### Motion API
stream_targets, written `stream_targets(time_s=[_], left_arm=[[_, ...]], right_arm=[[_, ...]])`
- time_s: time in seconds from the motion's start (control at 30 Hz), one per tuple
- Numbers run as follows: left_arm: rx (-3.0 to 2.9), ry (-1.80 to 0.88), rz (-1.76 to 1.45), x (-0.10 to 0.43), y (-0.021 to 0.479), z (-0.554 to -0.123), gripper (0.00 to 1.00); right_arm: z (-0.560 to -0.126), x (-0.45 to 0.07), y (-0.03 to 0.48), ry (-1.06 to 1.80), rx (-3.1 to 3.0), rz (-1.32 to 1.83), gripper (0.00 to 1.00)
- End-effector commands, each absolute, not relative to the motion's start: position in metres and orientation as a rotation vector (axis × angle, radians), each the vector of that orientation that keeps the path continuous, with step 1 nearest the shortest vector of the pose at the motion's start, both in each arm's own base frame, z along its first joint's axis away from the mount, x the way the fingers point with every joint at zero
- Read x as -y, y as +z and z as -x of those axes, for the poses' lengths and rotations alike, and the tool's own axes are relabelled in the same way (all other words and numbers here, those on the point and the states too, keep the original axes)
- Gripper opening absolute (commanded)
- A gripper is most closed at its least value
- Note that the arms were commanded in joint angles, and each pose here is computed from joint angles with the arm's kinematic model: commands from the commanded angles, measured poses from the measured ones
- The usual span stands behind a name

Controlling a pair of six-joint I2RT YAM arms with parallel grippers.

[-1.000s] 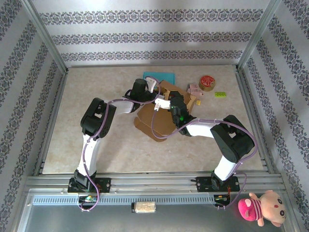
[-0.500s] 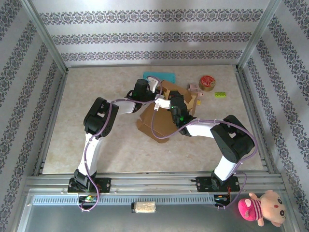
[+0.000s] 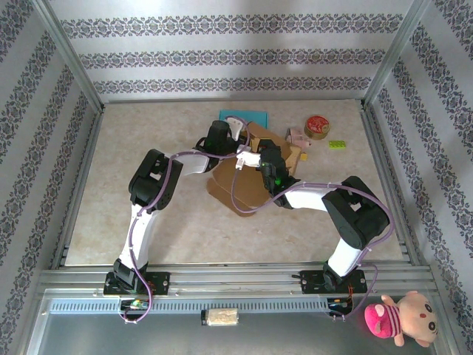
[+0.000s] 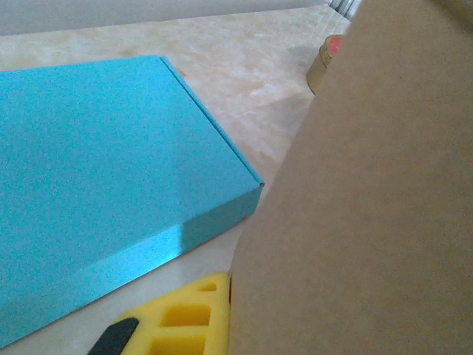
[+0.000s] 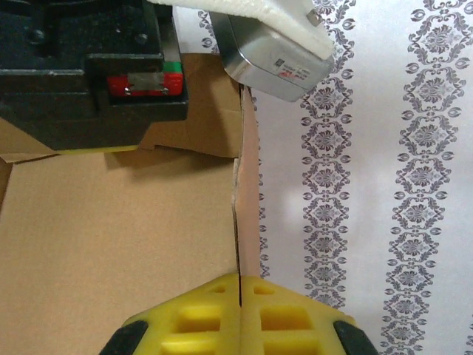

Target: Fold the paper box

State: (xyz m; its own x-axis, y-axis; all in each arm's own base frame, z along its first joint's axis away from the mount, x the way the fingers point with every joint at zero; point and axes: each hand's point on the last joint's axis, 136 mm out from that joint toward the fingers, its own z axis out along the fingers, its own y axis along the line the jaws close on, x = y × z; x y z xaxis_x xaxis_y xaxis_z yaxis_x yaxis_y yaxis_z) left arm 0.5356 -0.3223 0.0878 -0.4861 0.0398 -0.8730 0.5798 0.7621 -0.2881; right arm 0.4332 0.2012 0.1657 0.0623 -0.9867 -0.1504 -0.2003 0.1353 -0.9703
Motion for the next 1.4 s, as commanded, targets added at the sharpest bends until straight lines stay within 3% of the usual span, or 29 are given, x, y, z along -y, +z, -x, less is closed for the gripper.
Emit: stream_targets(time_s=[0.0,0.07,0.1,0.13,0.2,0.3,0.43,0.57,0.6,0.63,0.7,0.8,0.9,0.97,1.13,1.23,1.37], left_arm=[[-2.042,-0.635,-0.371,0.298,0.087,-0.548,0.0],[-2.043,-0.641,-0.378,0.299,0.087,-0.545,0.0],[-2.042,-0.656,-0.386,0.3,0.089,-0.544,0.05],[-2.053,-0.68,-0.395,0.302,0.087,-0.541,0.19],[-2.076,-0.738,-0.417,0.307,0.084,-0.533,0.35],[-2.122,-0.786,-0.393,0.309,0.076,-0.527,0.4],[-2.16,-0.799,-0.342,0.305,0.066,-0.527,0.29],[-2.147,-0.784,-0.346,0.301,0.072,-0.531,0.01],[-2.136,-0.776,-0.355,0.301,0.076,-0.532,0.0],[-2.12,-0.766,-0.363,0.3,0.08,-0.533,0.0],[-2.08,-0.74,-0.386,0.298,0.089,-0.533,0.0],[-2.043,-0.665,-0.399,0.29,0.094,-0.535,0.0],[-2.01,-0.579,-0.373,0.279,0.097,-0.538,0.0],[-1.989,-0.552,-0.354,0.275,0.096,-0.537,0.09],[-1.914,-0.565,-0.324,0.271,0.107,-0.526,0.34],[-1.87,-0.59,-0.319,0.271,0.121,-0.516,0.42],[-1.829,-0.616,-0.302,0.268,0.142,-0.504,0.51]], right_arm=[[-0.427,-0.201,0.16,-0.931,-1.383,1.286,0.0],[-0.427,-0.201,0.16,-0.932,-1.382,1.285,0.0],[-0.427,-0.201,0.16,-0.933,-1.382,1.286,0.0],[-0.427,-0.2,0.16,-0.934,-1.383,1.288,0.0],[-0.427,-0.2,0.158,-0.935,-1.386,1.29,0.0],[-0.428,-0.2,0.158,-0.931,-1.39,1.283,0.0],[-0.43,-0.203,0.156,-0.93,-1.39,1.285,0.0],[-0.431,-0.207,0.161,-0.924,-1.385,1.271,0.0],[-0.431,-0.208,0.166,-0.918,-1.387,1.251,0.0],[-0.432,-0.207,0.17,-0.91,-1.397,1.222,0.04],[-0.434,-0.207,0.184,-0.878,-1.417,1.149,0.24],[-0.428,-0.211,0.208,-0.774,-1.462,1.045,0.75],[-0.419,-0.209,0.242,-0.637,-1.529,0.849,0.96],[-0.408,-0.208,0.258,-0.441,-1.627,0.738,0.98],[-0.389,-0.195,0.272,0.393,-1.982,0.334,0.98],[-0.393,-0.18,0.27,0.695,-2.154,0.06,0.93],[-0.4,-0.16,0.263,0.88,-2.294,-0.242,0.85]])
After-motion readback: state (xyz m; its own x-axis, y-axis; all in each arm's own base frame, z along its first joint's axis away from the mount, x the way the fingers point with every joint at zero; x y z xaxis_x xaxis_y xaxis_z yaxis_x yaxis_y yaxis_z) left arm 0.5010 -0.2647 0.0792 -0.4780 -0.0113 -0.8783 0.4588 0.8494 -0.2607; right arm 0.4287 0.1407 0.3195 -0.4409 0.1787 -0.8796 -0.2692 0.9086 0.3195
